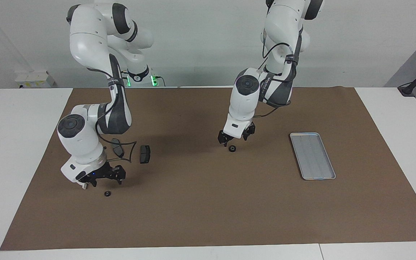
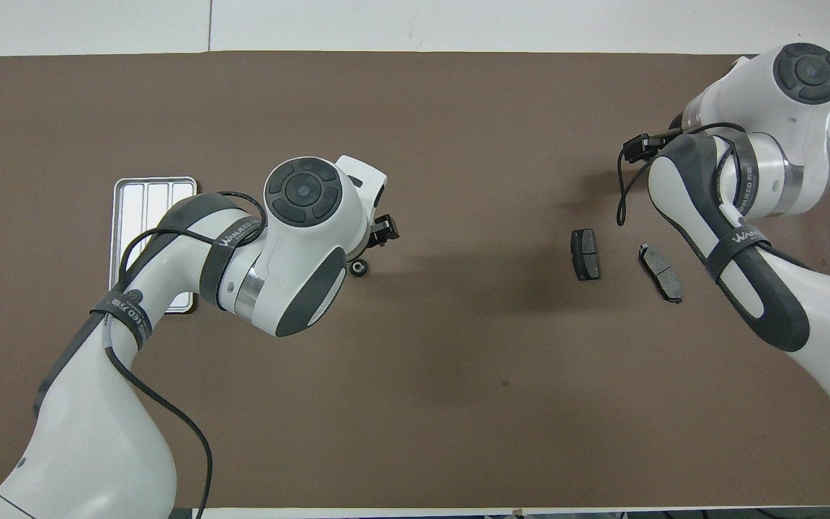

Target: Pick bearing gear from pile to tray

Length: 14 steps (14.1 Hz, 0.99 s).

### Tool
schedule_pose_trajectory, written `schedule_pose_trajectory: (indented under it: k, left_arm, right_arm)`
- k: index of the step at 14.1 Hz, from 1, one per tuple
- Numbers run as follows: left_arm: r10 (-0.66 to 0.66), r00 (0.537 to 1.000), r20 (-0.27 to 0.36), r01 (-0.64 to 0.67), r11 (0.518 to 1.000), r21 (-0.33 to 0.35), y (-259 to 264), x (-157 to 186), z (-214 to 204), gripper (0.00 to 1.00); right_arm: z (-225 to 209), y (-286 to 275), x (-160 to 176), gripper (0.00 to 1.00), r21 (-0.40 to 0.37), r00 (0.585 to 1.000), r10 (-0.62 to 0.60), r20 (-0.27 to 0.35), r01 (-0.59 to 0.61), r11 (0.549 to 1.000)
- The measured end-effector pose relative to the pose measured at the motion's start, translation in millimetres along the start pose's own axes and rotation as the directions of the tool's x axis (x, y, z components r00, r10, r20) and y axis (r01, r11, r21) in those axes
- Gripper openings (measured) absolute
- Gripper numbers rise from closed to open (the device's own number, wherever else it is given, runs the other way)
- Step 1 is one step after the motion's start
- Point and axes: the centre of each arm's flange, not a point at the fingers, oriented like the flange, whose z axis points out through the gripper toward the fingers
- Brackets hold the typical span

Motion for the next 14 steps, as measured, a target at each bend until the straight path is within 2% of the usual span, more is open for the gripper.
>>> schedule_pose_trajectory:
  k: [5, 10, 11, 14]
  left_arm:
    - [-0.01, 1.0, 0.004, 0.01, 1.0, 0.001, -9.8, -16.7, 41.5, 1.0]
    - [-0.031, 1.0, 0.0, 0.031, 1.0, -0.004, -10.9, -18.8, 47.2, 1.0]
    - [-0.03, 1.0, 0.002, 0.03, 1.0, -0.003, -10.3, -19.7, 49.2, 0.95]
    - [-0.03, 1.0, 0.007, 0.03, 1.0, 0.001, -7.8, -22.3, 57.0, 0.9]
  right_arm:
    - [8.4, -4.2, -1.8, 1.0, 0.003, 0.996, 0.091, 0.014, -0.091, 0.996]
    - [30.9, 3.5, -0.3, 1.0, 0.004, 0.994, 0.109, 0.004, -0.109, 0.994]
    - [34.2, 4.4, -0.7, 1.0, 0.004, 0.994, 0.11, 0.008, -0.11, 0.994]
    - [42.4, 4.3, -0.4, 1.0, 0.005, 0.994, 0.11, 0.015, -0.11, 0.994]
